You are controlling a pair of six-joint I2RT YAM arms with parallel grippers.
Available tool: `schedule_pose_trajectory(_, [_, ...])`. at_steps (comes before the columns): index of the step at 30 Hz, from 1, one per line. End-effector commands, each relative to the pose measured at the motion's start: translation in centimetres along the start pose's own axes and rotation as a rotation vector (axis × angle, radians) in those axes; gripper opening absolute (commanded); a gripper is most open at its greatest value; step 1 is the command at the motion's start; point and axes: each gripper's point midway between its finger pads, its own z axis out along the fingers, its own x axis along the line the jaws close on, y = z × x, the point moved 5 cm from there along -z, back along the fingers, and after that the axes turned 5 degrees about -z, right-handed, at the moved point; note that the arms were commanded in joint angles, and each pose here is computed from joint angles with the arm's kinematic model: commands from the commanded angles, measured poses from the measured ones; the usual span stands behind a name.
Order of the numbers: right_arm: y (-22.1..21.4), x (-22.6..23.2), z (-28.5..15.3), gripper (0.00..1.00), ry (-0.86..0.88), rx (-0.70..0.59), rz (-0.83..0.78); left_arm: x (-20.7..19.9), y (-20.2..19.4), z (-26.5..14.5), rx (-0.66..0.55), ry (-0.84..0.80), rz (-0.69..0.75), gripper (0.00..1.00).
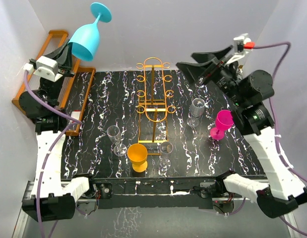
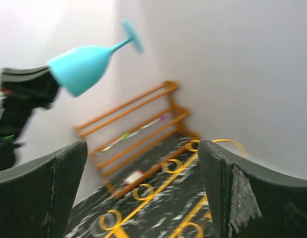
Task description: Place the wine glass upside down on the wine glass rack
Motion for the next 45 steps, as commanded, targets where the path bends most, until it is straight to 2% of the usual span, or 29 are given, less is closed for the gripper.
schedule_pose_trajectory(1, [0.6,5.1,1.5,0.95,0.422,-0.014,0.209,-2.7,9.0,-0.8,-0.486,-0.158,0.111,0.0])
schedule_pose_trajectory(3, [1.0,5.3,2.5,0.92,0.449,-0.052,0.282,-3.4,9.8,-1.7,-0.565,-0.179,0.149,0.0])
schedule_pose_trajectory(6, [0.5,5.8,4.8,0.88,0.489,-0.096,0.421,-4.4,9.6,-3.1,-0.611,-0.211,0.186,0.0])
schedule_pose_trajectory(9, [0.4,7.3,6.4,0.87,0.515,-0.194,0.501,-5.0,9.5,-4.3,-0.649,-0.21,0.256,0.0])
schedule_pose_trajectory(13, [0.5,9.3,7.8,0.85,0.564,-0.343,0.575,-5.9,8.5,-5.8,-0.689,-0.23,0.377,0.0])
schedule_pose_trajectory(20, [0.3,13.6,10.1,0.8,0.653,-0.443,0.657,-6.8,7.1,-7.2,-0.707,-0.248,0.471,0.0])
schedule_pose_trajectory(26, [-0.1,16.2,11.5,0.73,0.688,-0.455,0.666,-6.9,6.8,-7.2,-0.707,-0.255,0.486,0.0])
schedule_pose_trajectory(40, [-1.3,15.9,14.1,0.59,0.601,-0.478,0.675,-8.0,5.8,-7.7,-0.71,-0.291,0.545,0.0])
schedule_pose_trajectory(44, [-1.0,16.0,14.3,0.57,0.602,-0.483,0.67,-8.2,5.7,-7.9,-0.717,-0.298,0.564,0.0])
schedule_pose_trajectory(45, [-2.3,16.1,15.0,0.57,0.595,-0.457,0.67,-8.3,5.8,-7.9,-0.721,-0.296,0.571,0.0])
